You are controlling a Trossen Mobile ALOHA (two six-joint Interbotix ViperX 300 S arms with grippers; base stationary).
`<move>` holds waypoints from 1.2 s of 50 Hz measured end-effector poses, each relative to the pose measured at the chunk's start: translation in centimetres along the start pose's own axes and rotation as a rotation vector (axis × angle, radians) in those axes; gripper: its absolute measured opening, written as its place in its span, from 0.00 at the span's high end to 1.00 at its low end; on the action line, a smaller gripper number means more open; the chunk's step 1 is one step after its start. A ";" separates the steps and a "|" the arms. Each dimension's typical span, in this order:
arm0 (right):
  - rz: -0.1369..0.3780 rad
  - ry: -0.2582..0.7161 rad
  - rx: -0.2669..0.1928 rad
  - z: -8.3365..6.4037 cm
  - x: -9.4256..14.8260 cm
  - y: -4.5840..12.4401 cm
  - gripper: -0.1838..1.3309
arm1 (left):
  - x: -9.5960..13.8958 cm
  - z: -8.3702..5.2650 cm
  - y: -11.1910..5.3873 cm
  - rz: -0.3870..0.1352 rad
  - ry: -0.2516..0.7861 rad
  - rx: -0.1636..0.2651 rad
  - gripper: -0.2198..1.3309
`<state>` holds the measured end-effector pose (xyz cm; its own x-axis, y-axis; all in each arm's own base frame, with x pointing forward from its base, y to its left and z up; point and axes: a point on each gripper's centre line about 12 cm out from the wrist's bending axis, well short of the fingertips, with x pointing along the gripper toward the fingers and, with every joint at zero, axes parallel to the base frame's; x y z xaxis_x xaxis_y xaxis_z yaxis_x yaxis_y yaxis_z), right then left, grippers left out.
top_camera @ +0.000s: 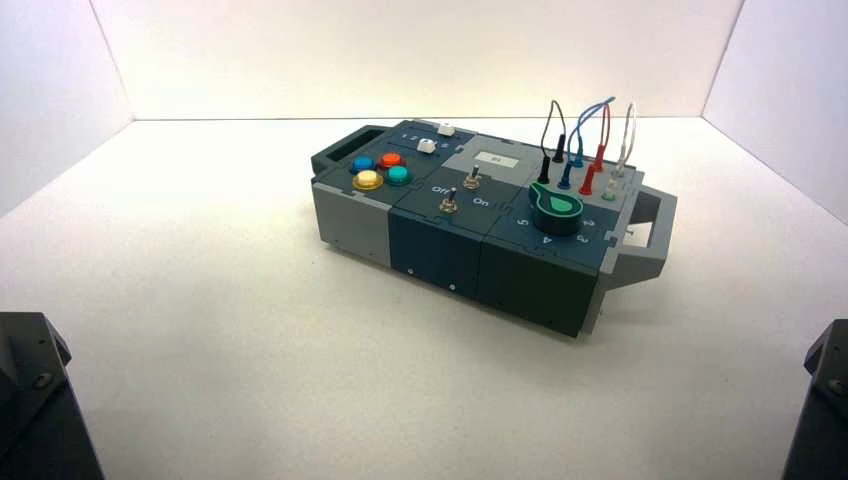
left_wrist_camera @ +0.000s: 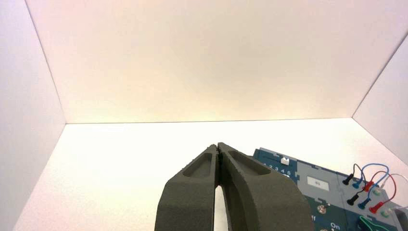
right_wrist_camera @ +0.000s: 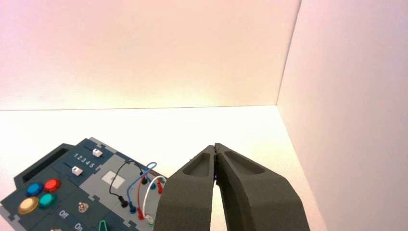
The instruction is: Open right gripper.
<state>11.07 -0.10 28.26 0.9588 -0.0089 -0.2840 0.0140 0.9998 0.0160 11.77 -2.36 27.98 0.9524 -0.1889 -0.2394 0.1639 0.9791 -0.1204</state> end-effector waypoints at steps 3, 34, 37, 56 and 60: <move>0.000 0.002 0.002 -0.1 0.0 0.0 0.98 | 0.0 0.0 0.0 0.001 0.000 0.000 0.96; 0.006 -0.034 0.002 0.2 -0.6 0.1 0.90 | 0.0 0.1 0.0 0.000 -0.005 0.001 0.97; 0.006 -0.057 0.000 0.3 -0.8 0.1 0.74 | 0.0 0.1 0.0 0.000 -0.005 0.000 0.97; 0.011 -0.104 0.008 0.7 -1.2 0.1 0.00 | 0.1 0.1 0.0 0.000 -0.005 0.000 0.96; 0.009 -0.101 0.008 0.6 -1.2 0.1 0.00 | 0.1 0.1 0.0 0.000 -0.005 0.001 0.97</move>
<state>10.14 0.02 29.19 0.9827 -0.0021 -0.1854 0.0070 0.9996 0.0261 11.84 -2.36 28.03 0.9536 -0.1883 -0.2349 0.1640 0.9792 -0.1191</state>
